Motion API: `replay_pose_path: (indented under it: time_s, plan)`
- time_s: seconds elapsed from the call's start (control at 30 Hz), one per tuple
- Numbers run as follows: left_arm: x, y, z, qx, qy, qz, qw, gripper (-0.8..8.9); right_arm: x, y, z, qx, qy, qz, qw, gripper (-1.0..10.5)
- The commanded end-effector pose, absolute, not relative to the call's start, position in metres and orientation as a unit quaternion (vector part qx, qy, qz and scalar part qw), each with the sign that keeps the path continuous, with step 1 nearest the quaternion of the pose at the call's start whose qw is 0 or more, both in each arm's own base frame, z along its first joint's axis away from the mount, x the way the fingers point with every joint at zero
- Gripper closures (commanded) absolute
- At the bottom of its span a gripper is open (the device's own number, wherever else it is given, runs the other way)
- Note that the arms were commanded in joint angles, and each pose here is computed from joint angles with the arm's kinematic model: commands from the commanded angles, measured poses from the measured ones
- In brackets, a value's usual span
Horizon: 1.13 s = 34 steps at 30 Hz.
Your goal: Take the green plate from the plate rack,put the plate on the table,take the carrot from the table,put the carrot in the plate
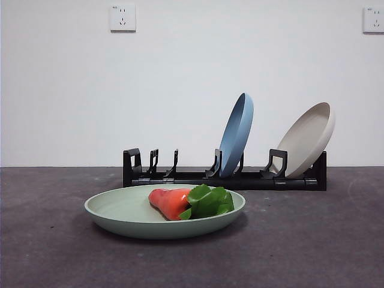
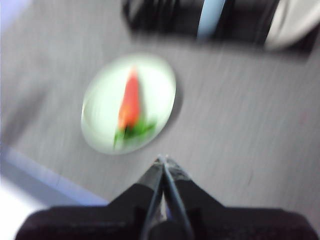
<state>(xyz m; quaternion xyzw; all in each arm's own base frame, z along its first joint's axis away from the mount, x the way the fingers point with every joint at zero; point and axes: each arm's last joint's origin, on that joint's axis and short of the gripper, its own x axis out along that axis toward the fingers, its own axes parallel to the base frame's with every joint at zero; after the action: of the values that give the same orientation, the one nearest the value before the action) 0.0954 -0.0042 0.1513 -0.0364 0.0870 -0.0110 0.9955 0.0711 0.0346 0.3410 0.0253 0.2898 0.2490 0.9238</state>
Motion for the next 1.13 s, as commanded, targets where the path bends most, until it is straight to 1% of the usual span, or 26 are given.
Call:
replay_pose_path:
  time_s: [0.03,0.13,0.27,0.33,0.5,0.63,0.83,0.97,1.13]
  plan:
    - [0.096,-0.004,0.147,-0.040,0.091,-0.010,0.995,8.17,0.073,0.025,0.336,-0.009,0.223,0.235,0.946,9.4]
    - [0.096,-0.004,0.147,-0.040,0.091,-0.010,0.995,8.17,0.074,0.019,0.324,-0.034,0.161,0.223,0.961,9.4]
    - [0.096,-0.004,0.147,-0.040,0.091,-0.009,0.995,8.17,0.080,0.016,0.296,-0.036,0.091,0.204,0.974,9.4]
    - [0.096,-0.004,0.147,-0.040,0.091,-0.010,0.995,8.17,0.083,0.016,0.276,-0.035,0.058,0.197,0.978,9.4]
    - [0.096,-0.004,0.147,-0.040,0.091,-0.009,0.995,8.17,0.091,0.016,0.231,-0.039,0.012,0.194,0.980,9.4]
    - [0.096,-0.004,0.147,-0.040,0.091,-0.010,0.995,8.17,0.094,0.016,0.200,-0.026,0.003,0.192,0.981,9.4]
    - [0.096,-0.004,0.147,-0.040,0.091,-0.009,0.995,8.17,0.097,0.016,0.165,0.001,0.021,0.157,0.987,9.4]
    - [0.096,-0.004,0.147,-0.040,0.091,-0.009,0.995,8.17,0.096,0.015,0.156,0.002,0.048,0.146,0.988,9.4]
    - [0.096,-0.004,0.147,-0.040,0.091,-0.009,0.995,8.17,0.095,0.015,0.153,0.003,0.063,0.147,0.987,9.4]
